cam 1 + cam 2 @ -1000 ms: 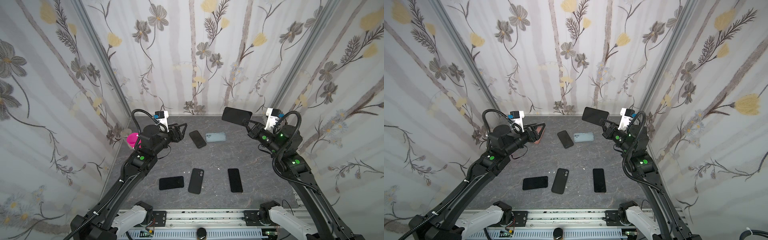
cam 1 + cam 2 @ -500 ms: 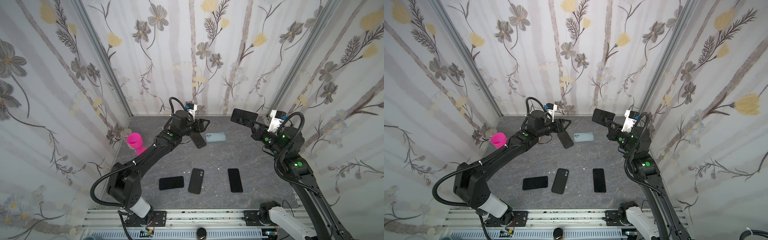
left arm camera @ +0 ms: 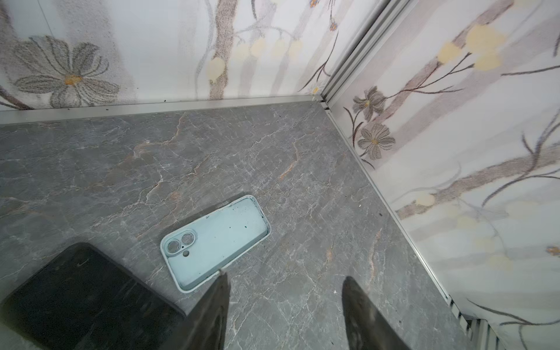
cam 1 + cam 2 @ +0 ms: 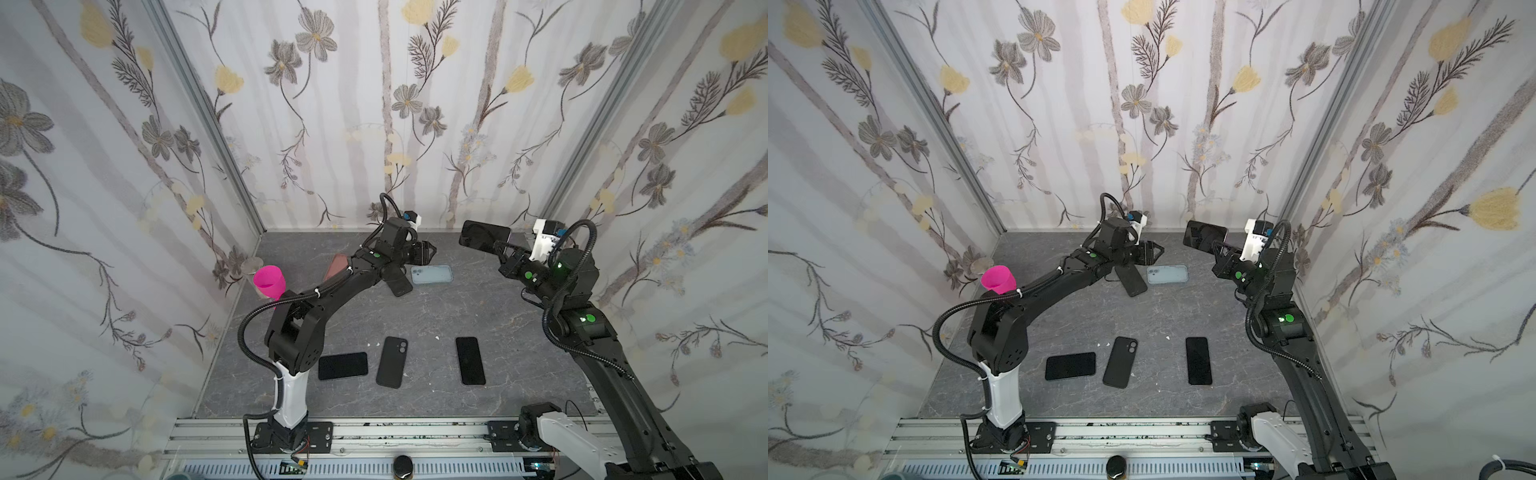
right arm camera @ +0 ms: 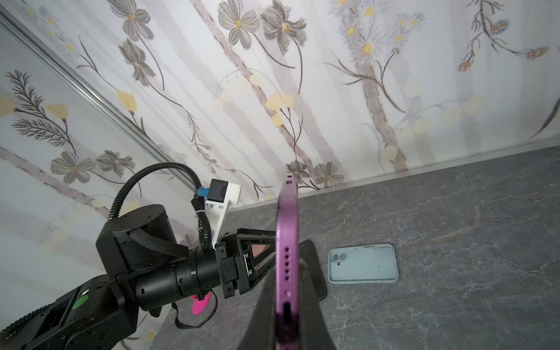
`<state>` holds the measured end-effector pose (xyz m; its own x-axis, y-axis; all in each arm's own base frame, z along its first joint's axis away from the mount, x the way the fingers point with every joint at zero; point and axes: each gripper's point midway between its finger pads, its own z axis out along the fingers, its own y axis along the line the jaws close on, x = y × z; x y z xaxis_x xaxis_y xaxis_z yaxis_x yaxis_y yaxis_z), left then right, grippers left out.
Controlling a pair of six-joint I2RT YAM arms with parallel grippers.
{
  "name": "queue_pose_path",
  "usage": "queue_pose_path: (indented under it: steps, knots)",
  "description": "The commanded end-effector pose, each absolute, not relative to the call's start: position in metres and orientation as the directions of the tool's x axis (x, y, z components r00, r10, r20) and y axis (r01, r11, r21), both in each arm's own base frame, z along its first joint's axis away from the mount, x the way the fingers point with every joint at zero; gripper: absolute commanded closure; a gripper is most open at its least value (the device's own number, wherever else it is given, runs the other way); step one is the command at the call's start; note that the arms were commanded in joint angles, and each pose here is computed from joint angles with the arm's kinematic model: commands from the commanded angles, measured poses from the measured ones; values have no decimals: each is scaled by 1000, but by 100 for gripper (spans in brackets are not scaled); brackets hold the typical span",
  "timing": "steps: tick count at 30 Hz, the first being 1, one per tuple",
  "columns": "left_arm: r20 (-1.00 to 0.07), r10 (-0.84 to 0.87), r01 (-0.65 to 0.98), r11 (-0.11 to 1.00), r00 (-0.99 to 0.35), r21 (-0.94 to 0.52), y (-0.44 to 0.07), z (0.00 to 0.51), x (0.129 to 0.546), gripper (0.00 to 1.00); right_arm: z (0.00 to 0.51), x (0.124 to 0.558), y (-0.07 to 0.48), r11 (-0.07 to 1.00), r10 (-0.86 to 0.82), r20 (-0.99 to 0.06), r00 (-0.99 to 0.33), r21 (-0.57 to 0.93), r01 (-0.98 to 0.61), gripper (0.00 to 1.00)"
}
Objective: Put the phone into the phone case
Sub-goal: 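Move the left gripper over the light blue case while the right holds the phone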
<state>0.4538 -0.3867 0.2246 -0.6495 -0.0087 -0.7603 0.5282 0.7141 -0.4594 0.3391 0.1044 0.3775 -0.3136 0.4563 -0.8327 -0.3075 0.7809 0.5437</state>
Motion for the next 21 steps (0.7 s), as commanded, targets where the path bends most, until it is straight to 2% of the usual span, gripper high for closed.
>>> queue_pose_path:
  steps: [1,9,21]
  knots:
    - [-757,75,532,755,-649,-382,-393,200,462,41,398,340,104,770,457,-853,-250,521,-368,100]
    - [-713,142,537,760,-687,-366,-420,152,477,41,394,343,96,767,459,-849,-262,528,-366,100]
    - [-645,204,540,751,-736,-379,-442,91,477,46,387,338,91,757,473,-837,-274,546,-359,100]
